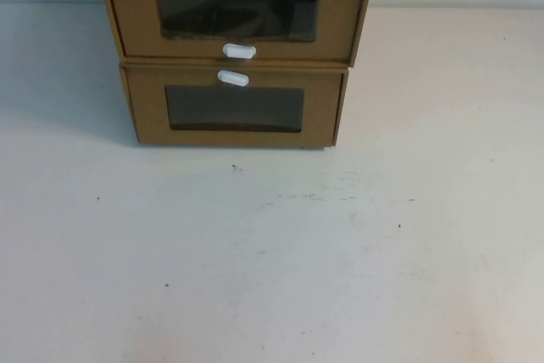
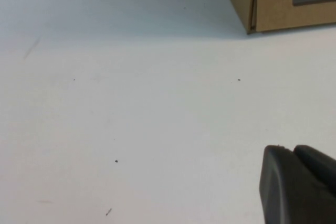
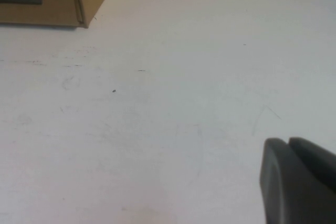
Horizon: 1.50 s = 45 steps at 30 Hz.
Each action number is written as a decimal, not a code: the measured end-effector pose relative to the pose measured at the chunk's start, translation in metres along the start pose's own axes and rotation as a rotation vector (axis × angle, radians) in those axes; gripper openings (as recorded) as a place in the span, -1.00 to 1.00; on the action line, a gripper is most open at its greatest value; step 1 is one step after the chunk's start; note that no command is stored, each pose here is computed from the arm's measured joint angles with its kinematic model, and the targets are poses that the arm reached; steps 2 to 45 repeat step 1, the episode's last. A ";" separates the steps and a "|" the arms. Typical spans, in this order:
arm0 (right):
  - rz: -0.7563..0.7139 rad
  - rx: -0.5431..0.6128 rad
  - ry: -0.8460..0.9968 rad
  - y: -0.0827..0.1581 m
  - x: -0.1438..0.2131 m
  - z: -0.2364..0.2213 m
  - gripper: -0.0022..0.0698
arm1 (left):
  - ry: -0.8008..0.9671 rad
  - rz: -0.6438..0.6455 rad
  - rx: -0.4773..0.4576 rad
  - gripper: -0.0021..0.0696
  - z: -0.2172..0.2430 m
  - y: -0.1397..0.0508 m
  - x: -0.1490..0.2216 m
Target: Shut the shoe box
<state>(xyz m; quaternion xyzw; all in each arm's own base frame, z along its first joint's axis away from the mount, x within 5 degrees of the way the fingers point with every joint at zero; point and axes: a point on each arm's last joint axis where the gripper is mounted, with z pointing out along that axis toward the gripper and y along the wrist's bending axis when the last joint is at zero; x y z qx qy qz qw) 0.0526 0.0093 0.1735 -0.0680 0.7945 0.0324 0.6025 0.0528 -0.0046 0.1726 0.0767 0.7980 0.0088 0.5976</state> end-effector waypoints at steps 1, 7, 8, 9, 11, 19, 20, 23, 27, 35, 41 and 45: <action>0.000 0.000 0.000 0.000 0.000 0.000 -0.98 | 0.000 -0.002 0.000 -0.95 0.000 0.000 0.000; 0.000 0.000 0.000 0.000 0.000 0.000 -0.98 | 0.000 -0.002 0.000 -0.95 0.000 0.000 0.000; 0.000 0.000 0.000 0.000 0.000 0.000 -0.98 | 0.000 -0.002 0.000 -0.95 0.000 0.000 0.000; 0.000 0.000 0.000 0.000 0.000 0.000 -0.98 | 0.000 -0.002 0.000 -0.95 0.000 0.000 0.000; 0.000 0.000 0.000 0.000 0.000 0.000 -0.98 | 0.000 -0.002 0.000 -0.95 0.000 0.000 0.000; 0.000 0.000 0.000 0.000 0.000 0.000 -0.98 | 0.000 -0.002 0.000 -0.95 0.000 0.000 0.000; 0.000 0.000 0.000 0.000 0.000 0.000 -0.98 | 0.000 -0.002 0.000 -0.95 0.000 0.000 0.000; 0.000 0.000 0.000 0.000 0.000 0.000 -0.98 | 0.000 -0.002 0.000 -0.95 0.000 0.000 0.000; 0.000 0.000 0.000 0.000 0.000 0.000 -0.98 | 0.000 -0.002 0.000 -0.95 0.000 0.000 0.000; 0.000 0.000 0.000 0.000 0.000 0.000 -0.98 | 0.000 -0.002 0.000 -0.95 0.000 0.000 0.000; 0.000 0.000 0.000 0.000 0.000 0.000 -0.98 | 0.000 -0.002 0.000 -0.95 0.000 0.000 0.000; 0.000 0.000 0.000 0.000 0.000 0.000 -0.98 | 0.000 -0.002 0.000 -0.95 0.000 0.000 0.000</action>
